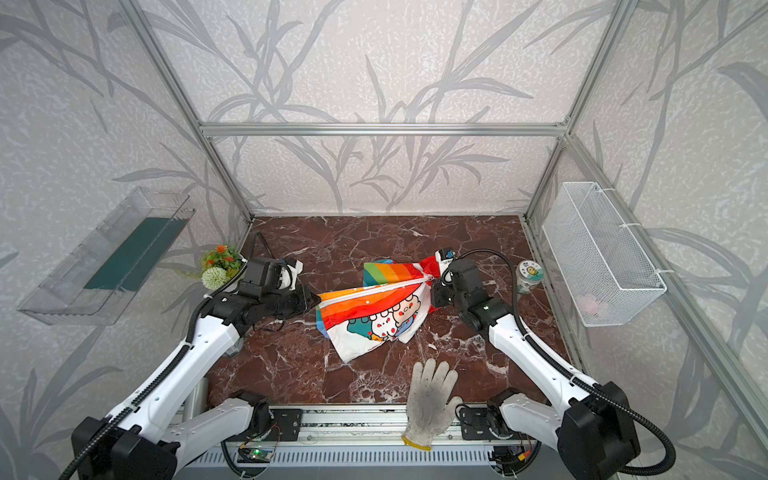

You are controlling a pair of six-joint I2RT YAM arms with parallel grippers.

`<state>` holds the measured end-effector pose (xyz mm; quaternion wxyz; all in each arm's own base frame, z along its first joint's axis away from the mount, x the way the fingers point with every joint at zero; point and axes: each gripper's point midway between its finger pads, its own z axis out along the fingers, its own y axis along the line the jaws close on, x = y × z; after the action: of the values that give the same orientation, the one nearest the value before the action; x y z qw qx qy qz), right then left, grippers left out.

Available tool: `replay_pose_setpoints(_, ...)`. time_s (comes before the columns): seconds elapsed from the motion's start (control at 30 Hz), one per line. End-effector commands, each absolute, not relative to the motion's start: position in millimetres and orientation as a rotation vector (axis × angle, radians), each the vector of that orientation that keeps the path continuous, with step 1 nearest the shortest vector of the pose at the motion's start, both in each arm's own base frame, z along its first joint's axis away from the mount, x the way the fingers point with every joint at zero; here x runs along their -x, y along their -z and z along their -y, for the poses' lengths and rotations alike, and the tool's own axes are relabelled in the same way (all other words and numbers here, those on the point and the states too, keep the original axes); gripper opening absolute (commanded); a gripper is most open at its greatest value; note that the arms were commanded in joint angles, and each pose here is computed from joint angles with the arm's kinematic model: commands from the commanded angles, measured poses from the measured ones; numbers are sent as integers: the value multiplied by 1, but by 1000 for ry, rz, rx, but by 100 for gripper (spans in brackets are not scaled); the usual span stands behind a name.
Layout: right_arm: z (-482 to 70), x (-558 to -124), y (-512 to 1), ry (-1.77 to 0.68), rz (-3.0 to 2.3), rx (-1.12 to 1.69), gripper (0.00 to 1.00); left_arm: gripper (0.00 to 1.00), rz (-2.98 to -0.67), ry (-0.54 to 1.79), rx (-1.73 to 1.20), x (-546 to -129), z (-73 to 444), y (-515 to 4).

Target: Zip up the jacket

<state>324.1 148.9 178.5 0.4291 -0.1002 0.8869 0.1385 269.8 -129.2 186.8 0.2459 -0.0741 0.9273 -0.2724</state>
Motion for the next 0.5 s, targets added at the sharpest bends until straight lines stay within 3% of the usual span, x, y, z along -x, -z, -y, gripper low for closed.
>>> replay_pose_setpoints(0.0,-118,-331,-193,-188,-2191,130,0,0,-2541,629,194,-277,115,-188)
replay_pose_setpoints(0.17,-112,-316,-183,-209,-2249,72,0,0,-2499,637,81,-288,122,-191)
replay_pose_setpoints(0.47,-99,-255,-104,-282,-2414,-219,0,0,-2557,591,-22,-288,123,-153)
